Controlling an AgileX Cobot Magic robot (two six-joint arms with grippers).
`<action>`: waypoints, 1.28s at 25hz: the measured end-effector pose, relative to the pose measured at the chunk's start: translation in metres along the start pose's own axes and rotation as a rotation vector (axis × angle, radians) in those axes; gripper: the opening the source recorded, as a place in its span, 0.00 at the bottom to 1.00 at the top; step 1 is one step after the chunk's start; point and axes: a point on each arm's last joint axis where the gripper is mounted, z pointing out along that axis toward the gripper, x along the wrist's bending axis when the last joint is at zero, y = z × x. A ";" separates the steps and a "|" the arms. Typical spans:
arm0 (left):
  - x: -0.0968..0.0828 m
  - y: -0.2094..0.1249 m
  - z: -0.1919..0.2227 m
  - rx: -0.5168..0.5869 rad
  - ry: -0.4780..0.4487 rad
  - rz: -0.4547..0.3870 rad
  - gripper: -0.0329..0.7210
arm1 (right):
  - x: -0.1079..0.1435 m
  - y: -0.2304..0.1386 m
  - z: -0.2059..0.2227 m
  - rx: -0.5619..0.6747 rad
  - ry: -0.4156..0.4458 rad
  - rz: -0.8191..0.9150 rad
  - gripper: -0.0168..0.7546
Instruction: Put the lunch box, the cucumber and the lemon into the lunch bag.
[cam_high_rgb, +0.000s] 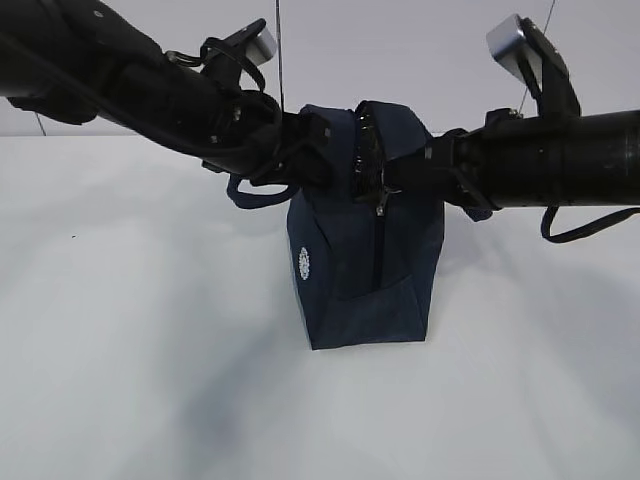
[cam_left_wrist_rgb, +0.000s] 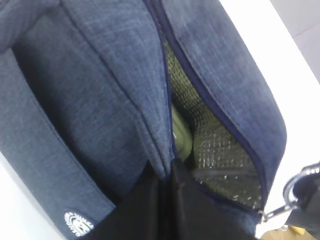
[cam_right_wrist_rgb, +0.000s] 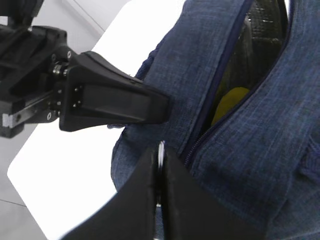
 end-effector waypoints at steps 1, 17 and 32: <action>0.000 0.000 0.000 0.000 0.000 0.000 0.04 | 0.000 0.000 0.000 -0.001 -0.004 0.009 0.02; 0.000 0.000 0.000 -0.004 0.005 0.002 0.33 | 0.000 -0.004 0.000 0.047 0.004 0.001 0.02; -0.014 0.007 -0.042 0.007 -0.001 0.134 0.67 | 0.002 -0.007 0.000 0.073 0.016 -0.011 0.02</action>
